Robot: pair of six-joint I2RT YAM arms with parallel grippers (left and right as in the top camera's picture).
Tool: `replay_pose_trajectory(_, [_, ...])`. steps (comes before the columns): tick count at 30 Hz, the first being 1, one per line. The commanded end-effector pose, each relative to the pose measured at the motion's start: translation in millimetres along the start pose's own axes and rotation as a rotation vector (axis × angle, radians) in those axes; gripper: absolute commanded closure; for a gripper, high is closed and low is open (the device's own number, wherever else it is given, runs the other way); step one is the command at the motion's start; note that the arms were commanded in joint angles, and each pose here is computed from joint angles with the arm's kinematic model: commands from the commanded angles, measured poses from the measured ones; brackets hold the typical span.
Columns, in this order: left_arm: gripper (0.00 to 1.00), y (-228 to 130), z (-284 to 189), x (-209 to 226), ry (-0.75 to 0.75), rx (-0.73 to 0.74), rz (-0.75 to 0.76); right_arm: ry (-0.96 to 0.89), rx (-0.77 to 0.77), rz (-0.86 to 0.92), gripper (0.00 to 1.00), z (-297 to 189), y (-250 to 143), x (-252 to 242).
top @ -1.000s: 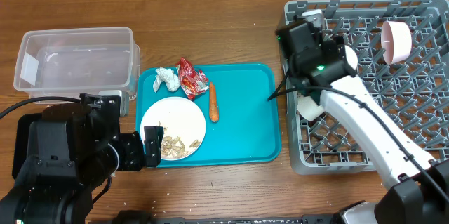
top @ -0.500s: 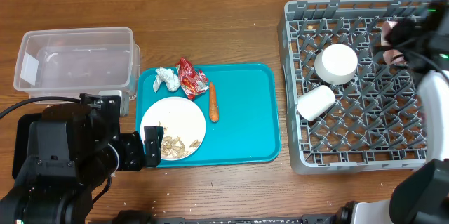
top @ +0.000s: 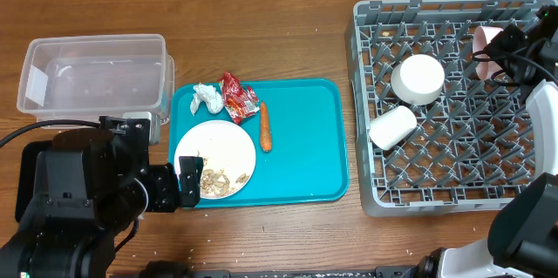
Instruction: Sort waste into correct bins and load items into the dishwasher
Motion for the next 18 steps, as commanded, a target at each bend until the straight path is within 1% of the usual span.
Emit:
replay_pose_trajectory(1, [0.0, 3, -2, 1, 0.011, -0.01, 0.017, 0.108, 0.101, -0.156, 0.96, -2, -27, 31])
replay_pose_trajectory(4, [0.0, 3, -2, 1, 0.011, -0.01, 0.017, 0.179, 0.14, -0.242, 0.96, -19, -41, 54])
replay_pose_trajectory(7, [0.0, 3, -2, 1, 0.011, -0.01, 0.017, 0.245, 0.146, -0.345, 0.96, -43, -52, 78])
replay_pose_trajectory(11, [0.0, 3, -2, 1, 0.012, -0.011, 0.017, 0.297, 0.103, -0.319, 0.95, -81, -50, 97])
replay_pose_trajectory(14, [0.0, 3, -2, 1, 0.011, -0.01, 0.017, 0.38, 0.067, -0.325, 0.95, -119, -51, 113])
replay_pose_trajectory(16, [0.0, 3, -2, 1, 0.011, -0.01, 0.017, 0.414, 0.057, -0.335, 0.95, -143, -57, 122])
replay_pose_trajectory(18, [0.0, 3, -2, 1, 0.011, -0.01, 0.017, 0.449, 0.074, -0.356, 0.95, -167, -72, 131])
Point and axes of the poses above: each gripper's point midway between its finger pads, its own z axis out along the fingers, its own x axis along the line the jaws close on, y = z × x, the point moved 4 cm from there along -z, back along the fingers, and after that the axes turned 2 degrees about z, right-handed, at the moved point
